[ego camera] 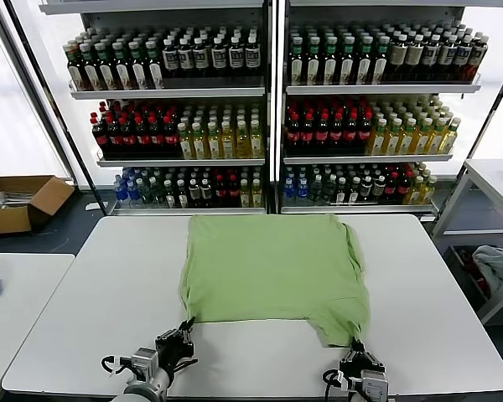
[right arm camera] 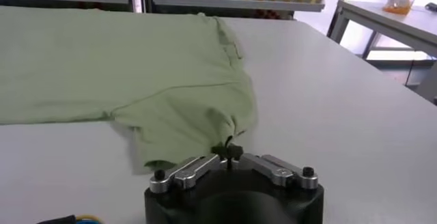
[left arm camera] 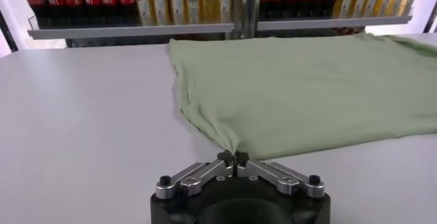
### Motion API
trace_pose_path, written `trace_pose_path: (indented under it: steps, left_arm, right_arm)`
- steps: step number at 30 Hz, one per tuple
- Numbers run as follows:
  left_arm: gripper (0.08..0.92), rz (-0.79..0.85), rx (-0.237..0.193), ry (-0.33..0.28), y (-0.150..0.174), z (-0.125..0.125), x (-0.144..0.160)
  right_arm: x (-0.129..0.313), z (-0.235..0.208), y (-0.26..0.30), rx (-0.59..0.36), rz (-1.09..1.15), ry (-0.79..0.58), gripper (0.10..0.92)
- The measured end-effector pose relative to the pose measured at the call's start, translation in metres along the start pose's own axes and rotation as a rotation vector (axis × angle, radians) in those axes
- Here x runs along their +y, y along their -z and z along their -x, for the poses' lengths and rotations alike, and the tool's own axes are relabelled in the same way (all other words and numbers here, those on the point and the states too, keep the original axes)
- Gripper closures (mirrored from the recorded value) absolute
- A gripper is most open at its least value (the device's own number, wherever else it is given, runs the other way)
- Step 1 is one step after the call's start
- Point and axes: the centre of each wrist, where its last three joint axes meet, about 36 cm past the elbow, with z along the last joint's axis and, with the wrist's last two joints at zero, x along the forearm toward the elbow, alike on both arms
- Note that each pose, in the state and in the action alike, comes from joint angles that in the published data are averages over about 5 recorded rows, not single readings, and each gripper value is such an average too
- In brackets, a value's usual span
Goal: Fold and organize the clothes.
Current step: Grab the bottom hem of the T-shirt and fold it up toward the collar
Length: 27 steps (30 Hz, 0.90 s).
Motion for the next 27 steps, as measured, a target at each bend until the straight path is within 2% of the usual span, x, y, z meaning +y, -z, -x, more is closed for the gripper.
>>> trace_pose_path:
  steps: [16,27]
  left_arm:
    - [0.915,-0.044,-0.201,0.022,0.029,0.008,0.004]
    - [0.915,-0.060,-0.271,0.005,0.052,0.039,0.015]
  right_arm:
    - [-0.016,0.021,0.054,-0.225,0.040,-0.006,0.916]
    - [-0.010,0.071,0.081,-0.319,0.011,0.003,0.916]
